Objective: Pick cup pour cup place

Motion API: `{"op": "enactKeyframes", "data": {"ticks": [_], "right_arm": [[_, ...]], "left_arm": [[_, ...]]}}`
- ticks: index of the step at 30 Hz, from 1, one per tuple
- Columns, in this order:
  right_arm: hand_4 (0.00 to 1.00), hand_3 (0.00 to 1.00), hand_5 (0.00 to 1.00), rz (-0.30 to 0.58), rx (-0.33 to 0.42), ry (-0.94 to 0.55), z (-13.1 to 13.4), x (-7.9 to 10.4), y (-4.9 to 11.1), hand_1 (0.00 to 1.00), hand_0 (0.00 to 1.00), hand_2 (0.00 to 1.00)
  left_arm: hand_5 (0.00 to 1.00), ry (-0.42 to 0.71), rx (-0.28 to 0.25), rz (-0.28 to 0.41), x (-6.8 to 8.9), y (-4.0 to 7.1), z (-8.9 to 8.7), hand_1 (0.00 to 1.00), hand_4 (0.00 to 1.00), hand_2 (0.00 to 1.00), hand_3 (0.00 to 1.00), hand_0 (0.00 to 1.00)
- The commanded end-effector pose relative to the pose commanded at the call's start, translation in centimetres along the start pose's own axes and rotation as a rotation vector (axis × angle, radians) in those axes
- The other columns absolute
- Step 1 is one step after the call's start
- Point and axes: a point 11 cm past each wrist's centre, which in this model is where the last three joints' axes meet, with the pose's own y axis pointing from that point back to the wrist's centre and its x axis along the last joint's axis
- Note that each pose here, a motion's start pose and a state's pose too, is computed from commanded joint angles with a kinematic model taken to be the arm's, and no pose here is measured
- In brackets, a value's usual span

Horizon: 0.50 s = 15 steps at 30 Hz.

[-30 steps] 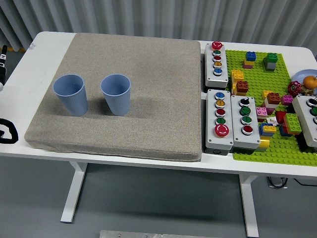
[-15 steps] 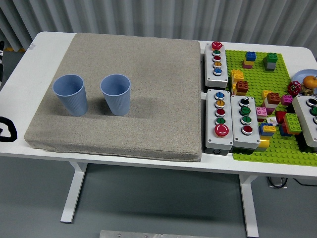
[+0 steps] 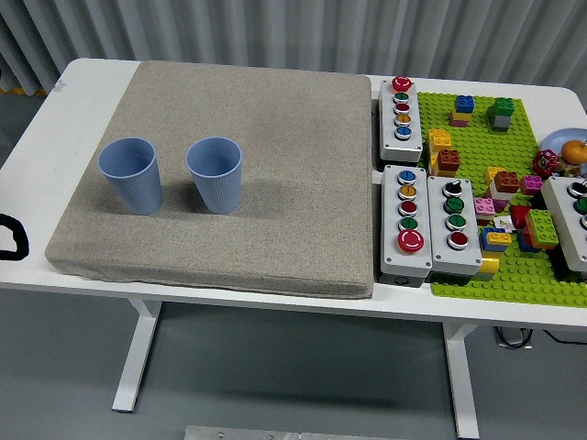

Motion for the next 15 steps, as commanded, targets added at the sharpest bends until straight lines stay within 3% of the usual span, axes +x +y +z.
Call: {"op": "enactKeyframes", "data": {"ticks": [15], "right_arm": [[0.002, 0.592, 0.109, -0.001, -0.001, -0.005, -0.04, -0.14, 0.03, 0.658, 0.713, 0.627]], "left_arm": [[0.998, -0.023, 0.003, -0.016, -0.52, 0.01, 0.00, 0.830, 0.724, 0.895, 0.915, 0.860]]}}
